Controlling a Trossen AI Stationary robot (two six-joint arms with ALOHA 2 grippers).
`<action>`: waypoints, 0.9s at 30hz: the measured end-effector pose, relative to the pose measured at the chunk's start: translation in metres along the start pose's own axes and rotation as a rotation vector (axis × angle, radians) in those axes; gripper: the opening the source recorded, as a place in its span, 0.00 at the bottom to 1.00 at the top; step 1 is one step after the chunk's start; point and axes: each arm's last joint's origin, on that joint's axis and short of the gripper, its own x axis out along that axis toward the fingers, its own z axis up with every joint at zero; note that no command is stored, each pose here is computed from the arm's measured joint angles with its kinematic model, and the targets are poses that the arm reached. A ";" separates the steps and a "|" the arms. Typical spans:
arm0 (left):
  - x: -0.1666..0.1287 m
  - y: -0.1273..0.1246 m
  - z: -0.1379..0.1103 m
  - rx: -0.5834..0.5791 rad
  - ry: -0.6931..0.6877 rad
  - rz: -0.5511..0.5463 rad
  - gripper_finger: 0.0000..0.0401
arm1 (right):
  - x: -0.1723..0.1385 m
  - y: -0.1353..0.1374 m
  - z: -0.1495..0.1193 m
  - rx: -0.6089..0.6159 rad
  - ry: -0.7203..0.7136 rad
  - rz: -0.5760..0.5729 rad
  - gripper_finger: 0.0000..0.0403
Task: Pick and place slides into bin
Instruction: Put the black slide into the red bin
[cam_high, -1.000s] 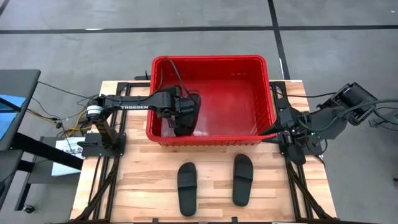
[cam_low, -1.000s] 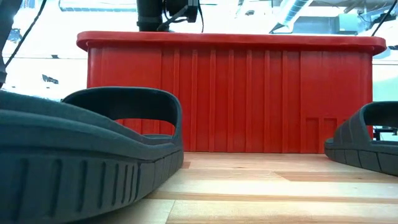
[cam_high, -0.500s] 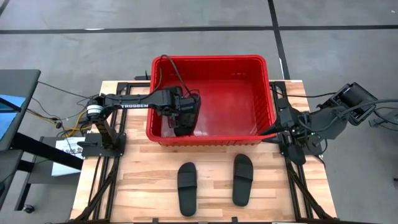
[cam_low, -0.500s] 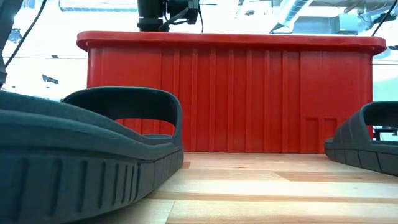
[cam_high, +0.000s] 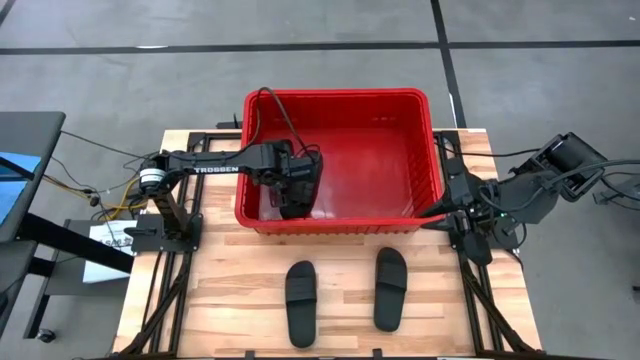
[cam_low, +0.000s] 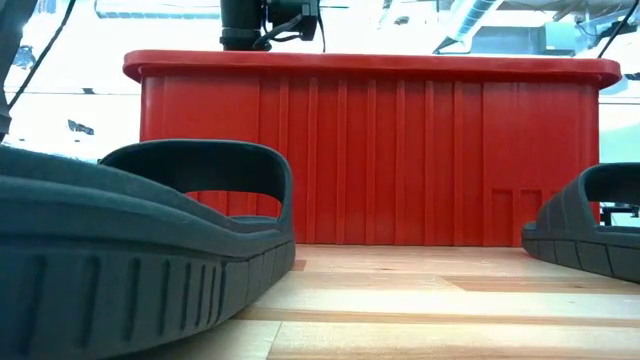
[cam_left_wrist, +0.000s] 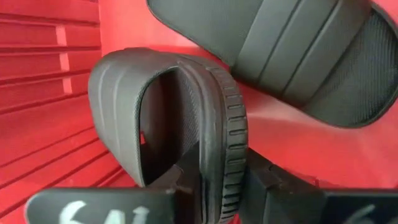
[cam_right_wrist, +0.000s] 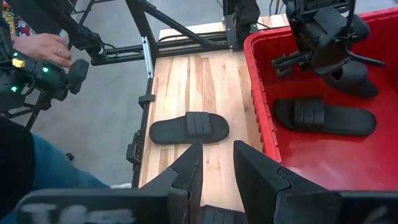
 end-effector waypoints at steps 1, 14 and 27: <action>0.000 0.000 -0.001 0.003 0.006 0.000 0.14 | 0.000 0.000 0.000 0.000 0.001 0.002 0.20; 0.000 0.000 -0.004 0.009 0.034 -0.005 0.36 | 0.000 0.000 0.000 0.000 0.004 0.007 0.20; 0.000 -0.001 -0.007 0.025 0.065 -0.040 0.46 | 0.000 0.000 0.000 0.000 0.005 0.009 0.20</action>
